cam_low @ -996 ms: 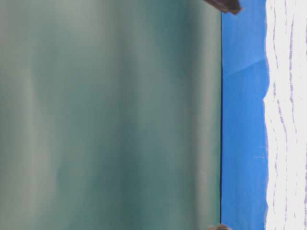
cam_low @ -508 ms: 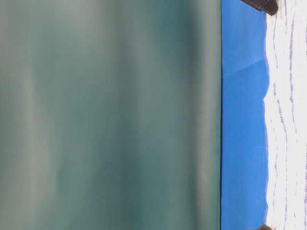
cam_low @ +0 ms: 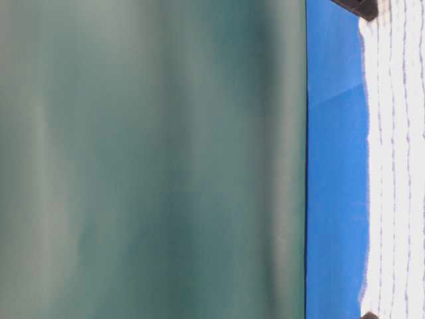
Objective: Fold the blue towel.
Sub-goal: 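Move both grippers to the towel's far corners and grasp them, then pull both far corners toward the near edge, folding the towel in half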
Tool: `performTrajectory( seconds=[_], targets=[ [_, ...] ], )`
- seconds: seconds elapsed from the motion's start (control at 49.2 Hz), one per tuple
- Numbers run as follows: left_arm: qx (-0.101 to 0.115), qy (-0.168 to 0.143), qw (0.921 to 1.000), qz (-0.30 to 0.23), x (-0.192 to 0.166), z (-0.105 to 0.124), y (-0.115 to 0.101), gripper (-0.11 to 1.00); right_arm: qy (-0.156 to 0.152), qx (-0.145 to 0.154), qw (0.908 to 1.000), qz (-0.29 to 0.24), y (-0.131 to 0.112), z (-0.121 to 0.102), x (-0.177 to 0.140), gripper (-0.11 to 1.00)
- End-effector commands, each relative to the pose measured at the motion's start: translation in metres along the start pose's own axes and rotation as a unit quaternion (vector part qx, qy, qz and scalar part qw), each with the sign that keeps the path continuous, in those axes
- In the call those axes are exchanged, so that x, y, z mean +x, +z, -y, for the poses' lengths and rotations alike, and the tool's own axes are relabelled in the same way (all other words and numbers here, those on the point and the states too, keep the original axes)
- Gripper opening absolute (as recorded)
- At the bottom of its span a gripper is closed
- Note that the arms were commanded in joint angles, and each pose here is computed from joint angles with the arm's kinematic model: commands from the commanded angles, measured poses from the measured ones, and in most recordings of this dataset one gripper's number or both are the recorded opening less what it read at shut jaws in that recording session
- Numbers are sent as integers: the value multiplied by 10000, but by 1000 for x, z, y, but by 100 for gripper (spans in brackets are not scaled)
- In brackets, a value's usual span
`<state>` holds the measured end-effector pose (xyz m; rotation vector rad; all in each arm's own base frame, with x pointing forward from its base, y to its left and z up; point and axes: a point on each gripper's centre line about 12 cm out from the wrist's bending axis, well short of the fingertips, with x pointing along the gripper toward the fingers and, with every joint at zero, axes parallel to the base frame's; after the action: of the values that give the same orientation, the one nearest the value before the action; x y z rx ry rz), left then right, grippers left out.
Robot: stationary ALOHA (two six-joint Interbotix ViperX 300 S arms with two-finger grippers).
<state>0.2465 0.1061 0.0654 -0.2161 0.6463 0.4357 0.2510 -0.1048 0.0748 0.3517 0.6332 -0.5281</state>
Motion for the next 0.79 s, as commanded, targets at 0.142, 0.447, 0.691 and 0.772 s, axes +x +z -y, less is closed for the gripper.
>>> performTrajectory(
  seconds=[0.142,0.447,0.691,0.772],
  targets=[
    [143,-227,9994,205,0,16,13,4,53,4,9998,168,10,-3,-1,6],
    [263,-462,9971,538,-11,32,37,4,161,42,9993,332,22,-7,-14,6],
    [284,-510,9968,542,-14,35,38,4,205,60,9992,346,26,-9,-19,6],
    [307,-556,9965,545,-14,38,38,4,233,58,9992,332,26,-11,-20,6]
  ],
)
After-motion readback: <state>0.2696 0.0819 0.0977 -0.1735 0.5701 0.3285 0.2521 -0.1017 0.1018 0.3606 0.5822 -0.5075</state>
